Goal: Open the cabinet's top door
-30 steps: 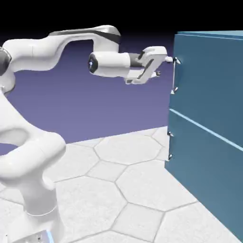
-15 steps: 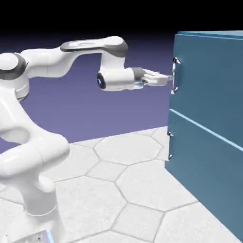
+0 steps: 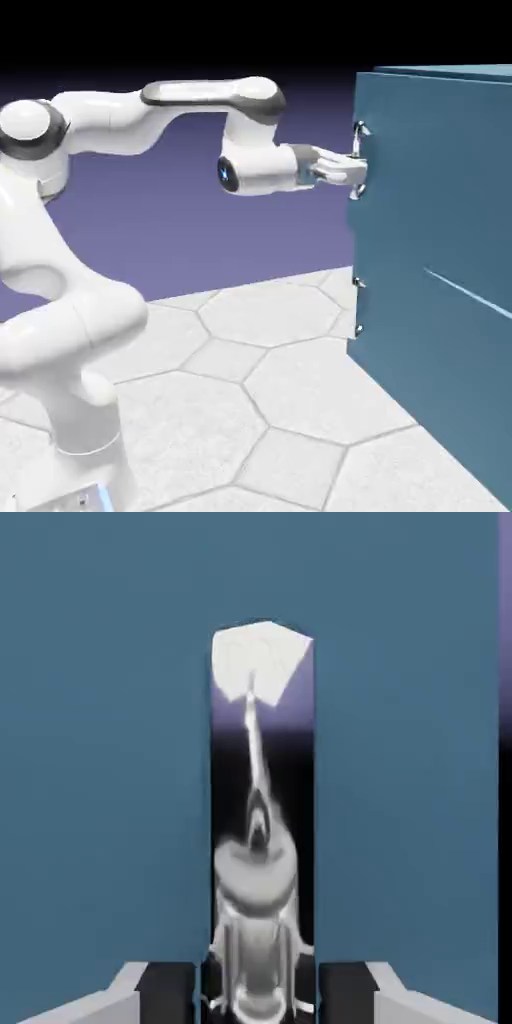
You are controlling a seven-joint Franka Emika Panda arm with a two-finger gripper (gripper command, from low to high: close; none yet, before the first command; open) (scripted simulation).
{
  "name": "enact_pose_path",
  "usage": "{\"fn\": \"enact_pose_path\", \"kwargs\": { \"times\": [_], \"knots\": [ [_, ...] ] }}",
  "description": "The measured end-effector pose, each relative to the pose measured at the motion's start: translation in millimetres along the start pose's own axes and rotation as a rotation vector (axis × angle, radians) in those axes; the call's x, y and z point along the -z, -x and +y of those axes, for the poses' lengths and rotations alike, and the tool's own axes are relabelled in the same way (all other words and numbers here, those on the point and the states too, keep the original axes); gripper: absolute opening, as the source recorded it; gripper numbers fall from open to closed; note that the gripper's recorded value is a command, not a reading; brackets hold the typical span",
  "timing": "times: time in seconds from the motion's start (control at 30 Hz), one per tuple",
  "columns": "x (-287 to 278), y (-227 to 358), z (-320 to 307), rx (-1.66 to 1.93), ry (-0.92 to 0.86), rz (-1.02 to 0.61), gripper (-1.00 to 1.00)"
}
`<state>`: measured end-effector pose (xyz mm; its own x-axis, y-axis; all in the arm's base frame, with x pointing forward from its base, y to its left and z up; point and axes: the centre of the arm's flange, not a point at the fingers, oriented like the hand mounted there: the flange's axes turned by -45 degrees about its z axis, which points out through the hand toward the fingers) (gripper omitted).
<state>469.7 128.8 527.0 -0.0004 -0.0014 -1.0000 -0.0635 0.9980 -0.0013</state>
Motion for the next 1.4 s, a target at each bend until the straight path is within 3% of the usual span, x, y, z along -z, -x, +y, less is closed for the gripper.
{"fn": "enact_pose_path", "kwargs": {
  "times": [0.5,0.9,1.4],
  "knots": [
    [85,0,-34,-0.001,0.181,0.000,-1.00],
    [174,-1,-93,-0.001,0.391,-0.001,-1.00],
    [246,-1,-166,-0.001,0.596,-0.001,-1.00]
  ]
}}
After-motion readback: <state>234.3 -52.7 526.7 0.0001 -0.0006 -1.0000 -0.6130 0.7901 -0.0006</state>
